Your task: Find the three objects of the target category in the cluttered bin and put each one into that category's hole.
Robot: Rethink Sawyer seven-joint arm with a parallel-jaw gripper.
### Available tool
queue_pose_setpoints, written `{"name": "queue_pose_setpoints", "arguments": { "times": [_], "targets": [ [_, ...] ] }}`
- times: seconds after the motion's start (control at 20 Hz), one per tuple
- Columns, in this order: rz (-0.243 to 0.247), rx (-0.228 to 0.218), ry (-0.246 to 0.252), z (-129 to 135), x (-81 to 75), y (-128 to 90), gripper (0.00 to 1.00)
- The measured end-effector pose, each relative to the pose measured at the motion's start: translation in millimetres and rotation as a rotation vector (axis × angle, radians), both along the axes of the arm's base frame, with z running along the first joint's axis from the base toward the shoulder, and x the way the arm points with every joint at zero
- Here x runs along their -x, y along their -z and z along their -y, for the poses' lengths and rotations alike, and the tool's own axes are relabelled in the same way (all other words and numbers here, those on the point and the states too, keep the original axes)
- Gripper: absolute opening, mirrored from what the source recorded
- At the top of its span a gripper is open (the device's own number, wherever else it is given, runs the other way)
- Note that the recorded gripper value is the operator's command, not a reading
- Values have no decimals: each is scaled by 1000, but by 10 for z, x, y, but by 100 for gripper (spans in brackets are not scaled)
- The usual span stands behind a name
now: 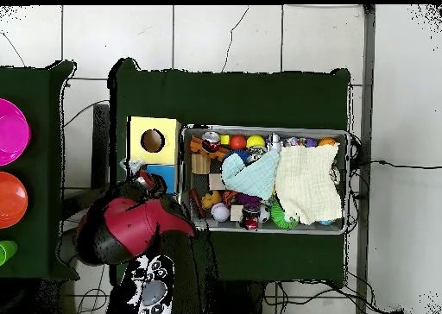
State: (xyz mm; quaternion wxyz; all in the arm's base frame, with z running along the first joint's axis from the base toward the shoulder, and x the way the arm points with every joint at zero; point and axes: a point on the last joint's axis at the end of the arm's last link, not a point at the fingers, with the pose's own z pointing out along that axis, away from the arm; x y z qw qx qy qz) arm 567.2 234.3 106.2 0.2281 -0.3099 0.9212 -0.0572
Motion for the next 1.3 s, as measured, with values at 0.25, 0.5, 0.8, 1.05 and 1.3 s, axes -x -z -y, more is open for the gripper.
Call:
{"name": "queue_pose_setpoints", "arguments": {
  "times": [0.25, 0.5, 0.8, 1.05, 1.3],
  "targets": [
    [29, -10, 18, 5, -91, 14, 0],
    [30, -12, 42, 29, -143, -2, 0],
    [20, -19, 66, 31, -164, 0, 0],
    [18, -20, 71, 41, -167, 0, 0],
    [8, -33, 94, 151, -189, -12, 0]
  ]
}}
